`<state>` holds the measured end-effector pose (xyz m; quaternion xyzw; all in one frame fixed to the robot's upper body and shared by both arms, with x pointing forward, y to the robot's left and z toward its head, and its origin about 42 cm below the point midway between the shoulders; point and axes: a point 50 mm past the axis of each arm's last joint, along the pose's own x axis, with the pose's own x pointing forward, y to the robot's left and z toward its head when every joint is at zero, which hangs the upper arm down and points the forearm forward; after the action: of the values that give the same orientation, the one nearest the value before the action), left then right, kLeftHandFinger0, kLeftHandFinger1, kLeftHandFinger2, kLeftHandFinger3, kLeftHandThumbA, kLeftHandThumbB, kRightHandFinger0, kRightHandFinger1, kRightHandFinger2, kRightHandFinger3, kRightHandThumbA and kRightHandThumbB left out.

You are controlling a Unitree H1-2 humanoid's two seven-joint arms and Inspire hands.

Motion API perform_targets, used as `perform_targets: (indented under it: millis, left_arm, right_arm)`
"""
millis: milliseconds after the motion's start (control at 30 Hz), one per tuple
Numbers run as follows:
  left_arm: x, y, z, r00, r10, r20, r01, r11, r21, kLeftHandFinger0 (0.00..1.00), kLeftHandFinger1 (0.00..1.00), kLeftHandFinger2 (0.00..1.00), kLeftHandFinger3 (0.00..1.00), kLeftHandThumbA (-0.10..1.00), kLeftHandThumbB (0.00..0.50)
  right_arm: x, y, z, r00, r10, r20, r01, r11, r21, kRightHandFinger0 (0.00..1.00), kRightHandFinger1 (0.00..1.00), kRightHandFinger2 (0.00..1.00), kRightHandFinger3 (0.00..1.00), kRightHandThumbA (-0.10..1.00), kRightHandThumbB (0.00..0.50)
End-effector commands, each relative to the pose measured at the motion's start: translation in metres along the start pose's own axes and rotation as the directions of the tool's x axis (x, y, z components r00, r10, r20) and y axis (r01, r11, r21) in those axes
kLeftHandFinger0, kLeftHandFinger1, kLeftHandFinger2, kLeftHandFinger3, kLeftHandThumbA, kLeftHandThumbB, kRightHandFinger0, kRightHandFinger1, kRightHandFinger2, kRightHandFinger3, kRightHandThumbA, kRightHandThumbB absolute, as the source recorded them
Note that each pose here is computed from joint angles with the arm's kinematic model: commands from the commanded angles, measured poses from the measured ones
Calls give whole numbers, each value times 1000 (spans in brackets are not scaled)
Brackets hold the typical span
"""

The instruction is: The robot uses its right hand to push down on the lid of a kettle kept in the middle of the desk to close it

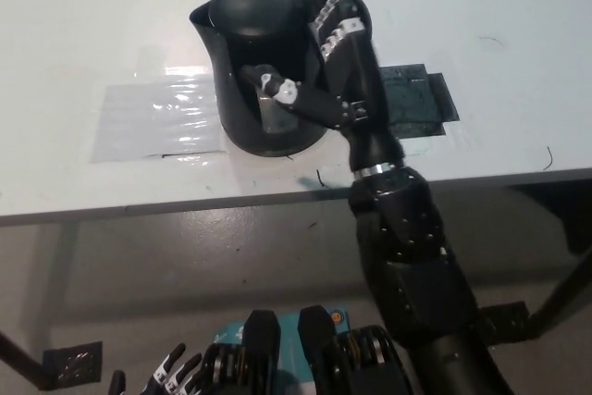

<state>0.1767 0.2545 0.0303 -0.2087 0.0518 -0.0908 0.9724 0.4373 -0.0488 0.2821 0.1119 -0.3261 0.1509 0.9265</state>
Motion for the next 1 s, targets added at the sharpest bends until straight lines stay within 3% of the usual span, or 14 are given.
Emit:
perform_targets:
  millis: [0,167,233,300,367,400,467,533,700,733,867,900,967]
  left_arm:
    - [-7,10,16,998,16,55,-17,1000,2,1000,1000,1000,1000,1000,473]
    - [-3,15,21,998,8,63,-8,1000,-2,1000,1000,1000,1000,1000,475]
    - [0,14,22,997,6,73,-6,1000,3,1000,1000,1000,1000,1000,465]
    - [0,15,23,997,16,81,-17,1000,16,1000,1000,1000,1000,1000,464]
    - [0,16,26,996,16,90,-17,1000,5,1000,1000,1000,1000,1000,466]
    - [0,17,27,996,13,91,-14,1000,11,1000,1000,1000,1000,1000,473]
    - [-2,21,32,994,28,109,-30,999,20,1000,1000,1000,1000,1000,470]
    - [-2,23,35,992,42,117,-44,999,16,1000,1000,1000,1000,1000,474]
    - [4,33,49,987,56,150,-60,998,25,1000,1000,1000,1000,1000,483]
    - [6,34,51,985,59,160,-65,997,33,1000,1000,1000,1000,1000,461]
    - [10,36,53,982,72,175,-78,997,27,1000,1000,1000,1000,1000,456]
    - [11,36,53,982,76,176,-82,996,26,1000,1000,1000,1000,1000,464]
    - [13,37,53,980,79,181,-84,996,21,1000,1000,1000,1000,1000,463]
  right_arm:
    - [-12,33,229,829,324,456,-366,931,5,1000,1000,1000,1000,832,425]
    - [-32,8,245,817,320,479,-350,936,-27,1000,1000,1000,1000,695,446]
    - [-45,-8,251,808,312,500,-329,943,-57,1000,1000,1000,1000,677,486]
    - [-62,-23,256,815,303,495,-306,949,-76,1000,1000,1000,1000,638,477]
    - [-78,-38,259,826,309,473,-291,950,-112,1000,1000,1000,1000,641,463]
    - [-98,-54,261,853,285,437,-261,958,-117,1000,1000,1000,1000,622,491]
    - [-106,-60,260,864,286,415,-261,958,-117,1000,1000,1000,1000,588,500]
    - [-137,-83,253,912,255,322,-229,967,-116,1000,1000,1000,1000,545,467]
    - [-172,-115,231,967,158,202,-135,983,-123,1000,1000,1000,1000,539,467]
    - [-195,-133,219,984,116,135,-102,989,-108,1000,1000,1000,1000,550,471]
    - [-215,-151,201,995,71,70,-63,991,-120,1000,1000,1000,1000,569,468]
    - [-229,-160,190,1000,25,14,-23,989,-144,1000,1000,1000,1000,626,495]
    - [-233,-165,183,1000,11,-5,-12,990,-144,1000,1000,1000,1000,649,500]
